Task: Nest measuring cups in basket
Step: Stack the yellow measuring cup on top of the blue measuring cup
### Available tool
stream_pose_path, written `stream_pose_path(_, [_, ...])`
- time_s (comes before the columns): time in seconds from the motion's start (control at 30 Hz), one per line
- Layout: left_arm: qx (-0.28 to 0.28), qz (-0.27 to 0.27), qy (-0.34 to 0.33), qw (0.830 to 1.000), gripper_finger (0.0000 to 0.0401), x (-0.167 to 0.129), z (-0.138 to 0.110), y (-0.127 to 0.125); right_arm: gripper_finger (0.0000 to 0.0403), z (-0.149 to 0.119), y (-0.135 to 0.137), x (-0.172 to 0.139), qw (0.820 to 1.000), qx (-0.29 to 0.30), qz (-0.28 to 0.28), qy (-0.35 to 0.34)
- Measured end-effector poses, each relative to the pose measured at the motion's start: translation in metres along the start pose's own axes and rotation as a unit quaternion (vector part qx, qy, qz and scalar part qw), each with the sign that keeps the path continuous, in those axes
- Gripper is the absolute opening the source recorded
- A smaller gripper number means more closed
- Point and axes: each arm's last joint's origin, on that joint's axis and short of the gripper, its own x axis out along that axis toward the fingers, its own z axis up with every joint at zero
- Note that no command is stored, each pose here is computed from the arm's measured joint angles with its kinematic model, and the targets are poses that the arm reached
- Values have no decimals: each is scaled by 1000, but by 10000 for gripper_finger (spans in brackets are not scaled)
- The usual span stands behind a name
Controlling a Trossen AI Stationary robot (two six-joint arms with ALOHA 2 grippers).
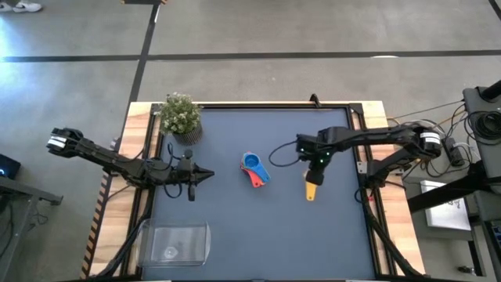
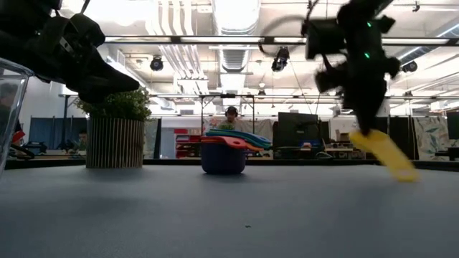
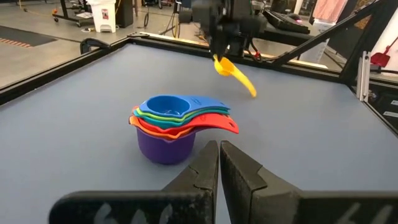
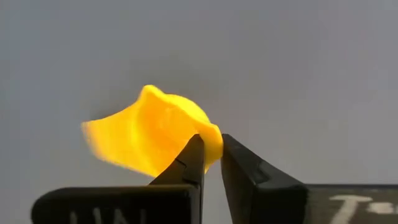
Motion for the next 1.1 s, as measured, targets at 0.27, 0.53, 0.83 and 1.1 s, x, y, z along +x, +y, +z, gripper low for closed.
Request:
stream_pose_path(0.27, [-2,-1,-3,1000,0,0,1,0,21,51,13,-42,986,-98,16,-137])
stream_pose_path(0.53, [-1,-1,-3,1000,0,0,1,0,21,109,13,-47,968,-178,90,-153])
stream_pose_path(0.83, [-1,-1,-3,1000,0,0,1,0,21,167,-13,-25,964,-203,124,-116])
stream_pose_path(1.1, [3,-1,-3,1000,0,0,1,0,21,197,-30,-19,954,-203,180,-126])
